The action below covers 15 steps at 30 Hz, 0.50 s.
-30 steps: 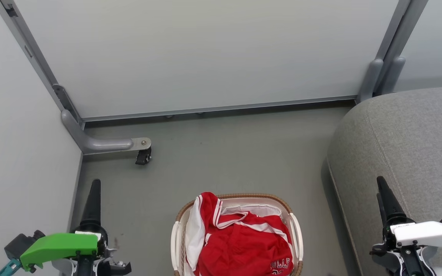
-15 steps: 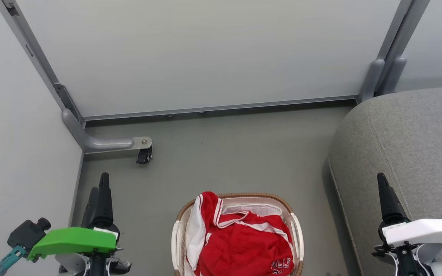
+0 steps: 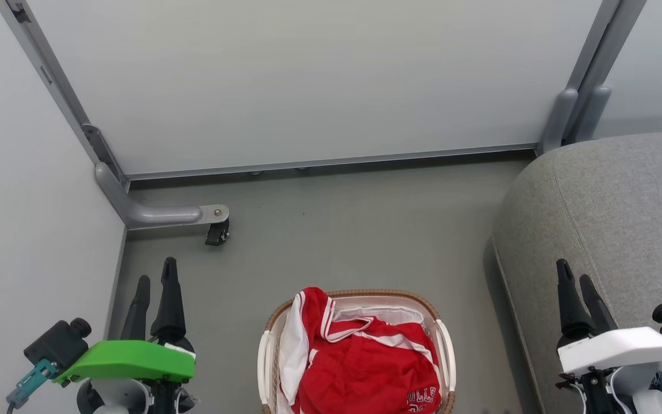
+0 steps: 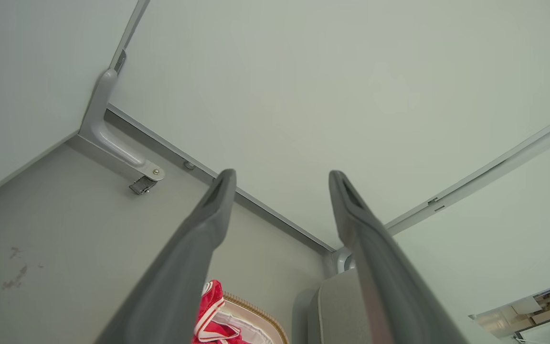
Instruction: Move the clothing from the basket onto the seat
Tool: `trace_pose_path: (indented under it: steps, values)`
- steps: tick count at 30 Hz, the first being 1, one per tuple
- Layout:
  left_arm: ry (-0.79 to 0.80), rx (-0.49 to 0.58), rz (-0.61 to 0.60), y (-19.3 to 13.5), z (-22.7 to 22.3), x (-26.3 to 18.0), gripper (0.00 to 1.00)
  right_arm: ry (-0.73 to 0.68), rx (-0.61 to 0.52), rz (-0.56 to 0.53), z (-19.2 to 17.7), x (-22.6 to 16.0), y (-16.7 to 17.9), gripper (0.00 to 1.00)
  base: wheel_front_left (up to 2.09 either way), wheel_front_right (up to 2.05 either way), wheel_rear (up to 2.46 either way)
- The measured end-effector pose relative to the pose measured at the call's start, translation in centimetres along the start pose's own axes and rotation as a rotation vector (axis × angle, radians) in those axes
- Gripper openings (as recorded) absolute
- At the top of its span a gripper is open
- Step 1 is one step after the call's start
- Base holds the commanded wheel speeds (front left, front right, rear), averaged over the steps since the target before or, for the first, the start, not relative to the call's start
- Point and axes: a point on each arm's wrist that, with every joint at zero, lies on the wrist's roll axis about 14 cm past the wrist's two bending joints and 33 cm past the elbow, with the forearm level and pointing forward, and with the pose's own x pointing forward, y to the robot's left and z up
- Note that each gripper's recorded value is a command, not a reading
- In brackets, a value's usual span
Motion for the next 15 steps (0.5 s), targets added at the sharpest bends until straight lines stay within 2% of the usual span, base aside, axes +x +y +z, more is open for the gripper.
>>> trace_pose_path:
  steps: [15]
  values:
    - [0.015, 0.173, -0.013, -0.12, -0.97, -0.42, 1.00, 0.016, -0.200, 0.050, -0.96, -0.19, 1.06, 1.00, 0.00, 0.00, 0.00]
